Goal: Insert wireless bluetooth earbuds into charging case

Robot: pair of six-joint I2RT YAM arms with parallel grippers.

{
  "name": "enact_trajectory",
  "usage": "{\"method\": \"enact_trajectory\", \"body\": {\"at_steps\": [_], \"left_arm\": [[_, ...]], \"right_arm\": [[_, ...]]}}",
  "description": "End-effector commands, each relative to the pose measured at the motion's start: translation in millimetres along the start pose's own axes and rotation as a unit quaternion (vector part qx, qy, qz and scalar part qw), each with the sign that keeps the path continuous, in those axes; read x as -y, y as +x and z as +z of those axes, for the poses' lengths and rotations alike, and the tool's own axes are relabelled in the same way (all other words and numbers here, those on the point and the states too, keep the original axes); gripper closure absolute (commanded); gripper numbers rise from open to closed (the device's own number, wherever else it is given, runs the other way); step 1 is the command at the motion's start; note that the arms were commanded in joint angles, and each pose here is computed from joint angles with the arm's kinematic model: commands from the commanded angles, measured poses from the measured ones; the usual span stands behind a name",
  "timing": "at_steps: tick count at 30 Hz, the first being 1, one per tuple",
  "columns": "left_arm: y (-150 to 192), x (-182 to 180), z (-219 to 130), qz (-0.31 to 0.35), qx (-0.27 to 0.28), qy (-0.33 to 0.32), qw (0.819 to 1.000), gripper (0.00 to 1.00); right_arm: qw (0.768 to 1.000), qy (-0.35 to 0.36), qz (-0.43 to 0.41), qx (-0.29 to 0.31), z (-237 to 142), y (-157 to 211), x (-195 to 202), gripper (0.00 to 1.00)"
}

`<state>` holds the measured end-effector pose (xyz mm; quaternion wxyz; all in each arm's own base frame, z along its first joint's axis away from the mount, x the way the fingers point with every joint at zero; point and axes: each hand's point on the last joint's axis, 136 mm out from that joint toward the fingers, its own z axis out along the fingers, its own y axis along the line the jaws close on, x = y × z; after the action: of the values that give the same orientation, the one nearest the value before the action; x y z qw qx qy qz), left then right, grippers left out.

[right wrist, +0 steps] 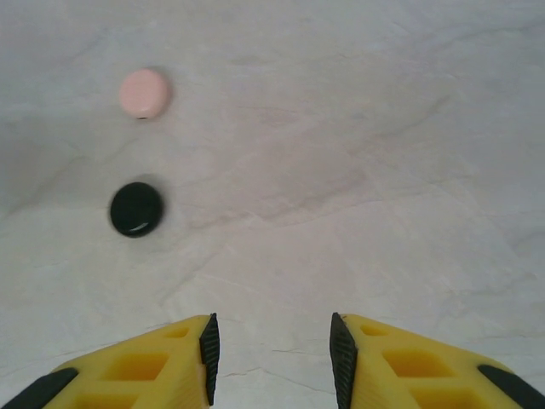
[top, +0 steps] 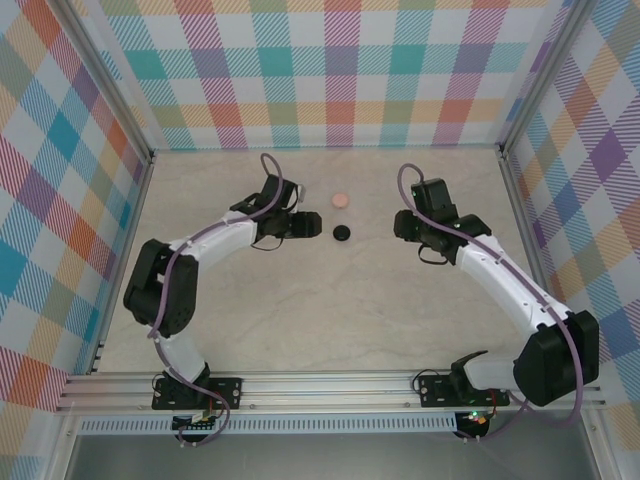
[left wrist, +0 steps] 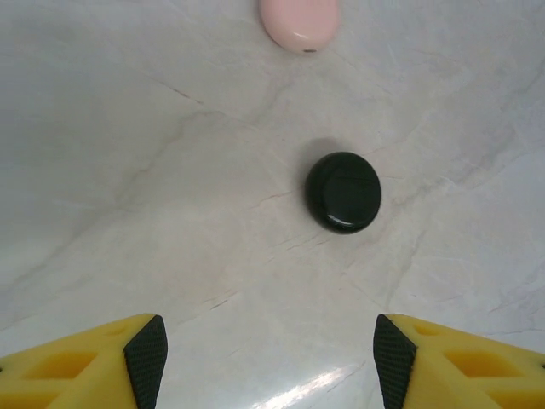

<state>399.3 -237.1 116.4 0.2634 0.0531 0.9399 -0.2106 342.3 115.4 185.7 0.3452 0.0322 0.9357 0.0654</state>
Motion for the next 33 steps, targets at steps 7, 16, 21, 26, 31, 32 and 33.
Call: {"method": "enact_trajectory", "body": {"at_steps": [7, 16, 21, 26, 31, 32, 33], "left_arm": [[2.9, -76.4, -61.2, 0.015, 0.048, -0.151, 0.987, 0.31], [2.3, -144.4, -103.1, 0.001, 0.108, -0.259, 0.960, 0.25], [-0.8, -167.7, -99.6, 0.015, 0.128, -0.287, 0.949, 0.20], [-6.7, -184.3, -97.1, 0.027, 0.156, -0.299, 0.941, 0.04], [-9.4, -198.1, -90.3, 0.044, 0.186, -0.291, 0.937, 0.00], [-9.8, -199.0, -88.1, 0.050, 0.189, -0.285, 0.938, 0.00], [-9.6, -201.2, -86.6, 0.052, 0.194, -0.284, 0.938, 0.00]], "right_arm": [[0.984, 0.178, -0.004, 0.024, 17.3, 5.7, 63.2, 0.57], [0.974, 0.223, -0.003, 0.039, 32.1, 11.2, 104.7, 0.56], [0.978, 0.203, 0.015, 0.042, 44.0, 13.6, 121.7, 0.52], [0.990, 0.118, 0.045, 0.066, 59.6, 13.0, 124.3, 0.45], [0.992, 0.062, 0.025, 0.110, 70.2, 8.1, 123.3, 0.39], [0.991, 0.056, 0.014, 0.120, 70.9, 6.7, 121.9, 0.38], [0.990, 0.051, 0.003, 0.128, 71.7, 6.0, 120.0, 0.37]]}}
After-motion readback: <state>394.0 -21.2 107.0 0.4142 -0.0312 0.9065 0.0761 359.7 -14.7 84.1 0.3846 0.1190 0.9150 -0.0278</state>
